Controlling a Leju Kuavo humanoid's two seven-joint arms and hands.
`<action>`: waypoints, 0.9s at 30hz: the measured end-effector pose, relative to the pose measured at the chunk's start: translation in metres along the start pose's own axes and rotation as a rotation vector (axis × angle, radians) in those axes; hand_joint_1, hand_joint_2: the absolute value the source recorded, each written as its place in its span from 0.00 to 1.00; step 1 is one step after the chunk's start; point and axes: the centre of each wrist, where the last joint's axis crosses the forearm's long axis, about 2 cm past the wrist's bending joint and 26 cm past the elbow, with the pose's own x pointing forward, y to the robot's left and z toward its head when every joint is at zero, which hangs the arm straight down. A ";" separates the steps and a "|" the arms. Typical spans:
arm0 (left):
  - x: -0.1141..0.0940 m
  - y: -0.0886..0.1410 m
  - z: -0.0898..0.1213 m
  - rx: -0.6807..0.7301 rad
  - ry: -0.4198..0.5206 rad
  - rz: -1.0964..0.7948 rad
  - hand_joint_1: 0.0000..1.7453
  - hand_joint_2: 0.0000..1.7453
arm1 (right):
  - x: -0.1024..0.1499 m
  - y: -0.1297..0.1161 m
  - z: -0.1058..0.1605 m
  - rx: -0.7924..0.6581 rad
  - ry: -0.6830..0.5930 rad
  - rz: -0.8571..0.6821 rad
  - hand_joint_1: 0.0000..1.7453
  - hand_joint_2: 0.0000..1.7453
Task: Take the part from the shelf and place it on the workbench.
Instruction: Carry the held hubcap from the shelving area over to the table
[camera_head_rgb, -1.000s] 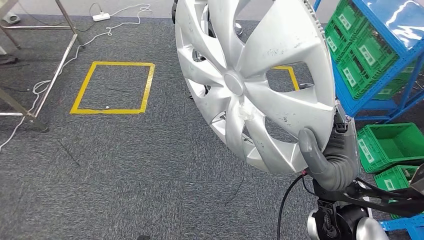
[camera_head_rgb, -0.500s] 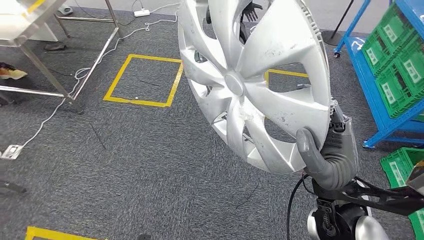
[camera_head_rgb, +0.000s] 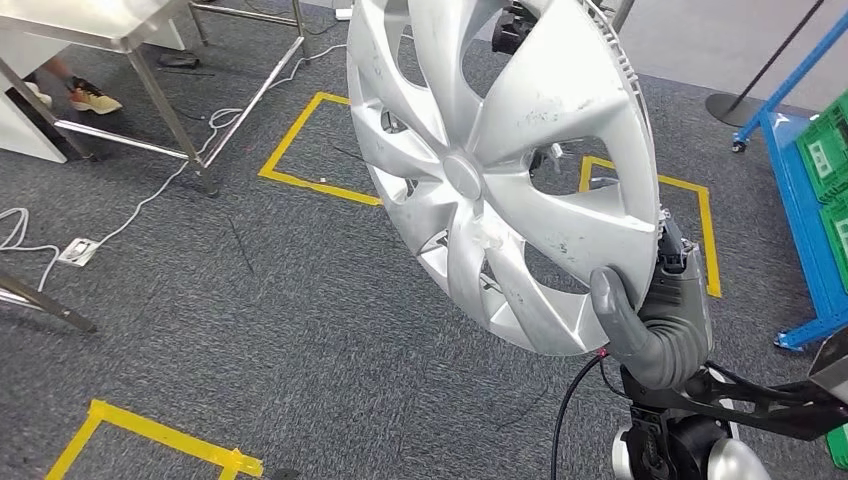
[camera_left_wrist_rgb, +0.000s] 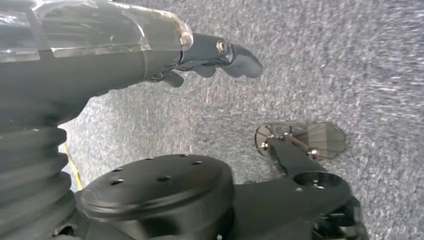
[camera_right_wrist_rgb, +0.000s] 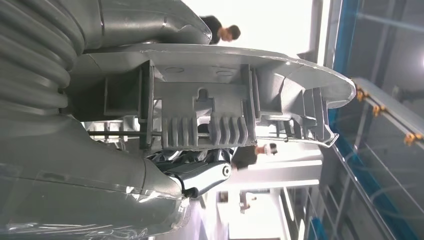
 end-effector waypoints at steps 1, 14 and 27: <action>0.000 0.000 0.000 0.000 0.002 0.000 0.00 1.00 | -0.001 0.000 0.000 0.002 0.002 -0.002 1.00 1.00; -0.001 -0.001 0.000 -0.003 0.001 0.001 0.00 1.00 | 0.000 0.001 -0.002 0.023 -0.009 -0.009 1.00 1.00; -0.001 0.003 0.000 0.014 -0.005 0.002 0.00 1.00 | -0.004 0.002 0.002 0.019 -0.014 -0.017 1.00 1.00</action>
